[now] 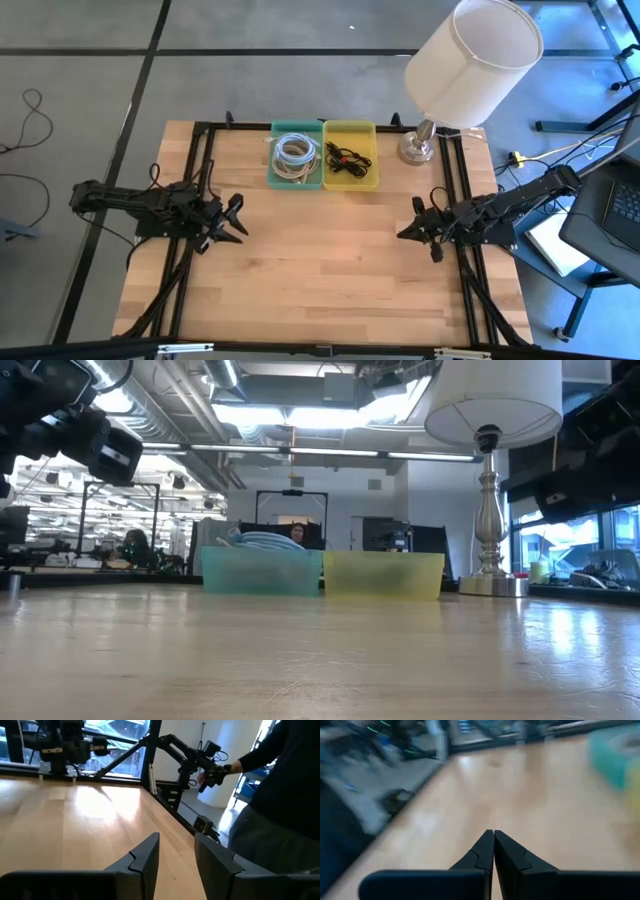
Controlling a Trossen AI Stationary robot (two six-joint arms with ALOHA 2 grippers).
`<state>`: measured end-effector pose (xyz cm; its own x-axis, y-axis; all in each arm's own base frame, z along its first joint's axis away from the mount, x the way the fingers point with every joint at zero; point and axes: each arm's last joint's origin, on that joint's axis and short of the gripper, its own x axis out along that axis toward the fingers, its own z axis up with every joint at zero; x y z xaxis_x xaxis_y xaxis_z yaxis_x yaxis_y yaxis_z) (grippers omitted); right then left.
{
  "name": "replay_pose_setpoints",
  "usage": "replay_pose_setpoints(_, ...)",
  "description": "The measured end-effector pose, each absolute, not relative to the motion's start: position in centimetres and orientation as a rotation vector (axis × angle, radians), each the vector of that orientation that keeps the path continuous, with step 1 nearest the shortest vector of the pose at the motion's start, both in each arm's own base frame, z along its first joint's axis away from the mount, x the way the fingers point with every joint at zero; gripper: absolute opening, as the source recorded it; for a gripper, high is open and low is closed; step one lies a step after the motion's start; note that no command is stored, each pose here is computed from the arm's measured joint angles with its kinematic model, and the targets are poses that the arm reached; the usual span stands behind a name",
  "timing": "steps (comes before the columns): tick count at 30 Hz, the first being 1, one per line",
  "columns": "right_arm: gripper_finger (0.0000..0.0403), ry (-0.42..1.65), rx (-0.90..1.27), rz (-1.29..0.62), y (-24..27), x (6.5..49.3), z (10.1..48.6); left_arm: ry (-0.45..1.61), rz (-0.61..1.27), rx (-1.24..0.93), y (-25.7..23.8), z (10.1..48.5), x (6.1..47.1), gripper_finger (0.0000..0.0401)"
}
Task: Pick & Place USB Port
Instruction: Return to Home Position
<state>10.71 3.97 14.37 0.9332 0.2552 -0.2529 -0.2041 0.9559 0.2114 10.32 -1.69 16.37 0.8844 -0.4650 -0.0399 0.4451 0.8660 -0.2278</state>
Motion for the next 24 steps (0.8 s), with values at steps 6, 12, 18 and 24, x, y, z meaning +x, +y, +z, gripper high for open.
replay_pose_setpoints(6,0.0017,0.195,-0.061,0.522,4.7,10.6,14.9,0.096,-0.477,-0.225,-1.7,16.4,10.3,0.0118)
replay_pose_setpoints(12,0.0017,0.170,-0.159,0.546,4.7,10.5,14.9,0.095,-0.477,-0.225,-1.7,16.4,10.3,0.0118)
replay_pose_setpoints(18,0.0017,0.157,-0.158,0.545,4.6,10.2,15.0,0.067,-0.483,-0.220,-1.7,16.6,10.0,0.0118)
replay_pose_setpoints(24,0.0017,0.025,-0.142,0.484,3.8,9.7,16.2,-0.069,-0.460,-0.193,-1.3,17.7,9.4,0.0118)
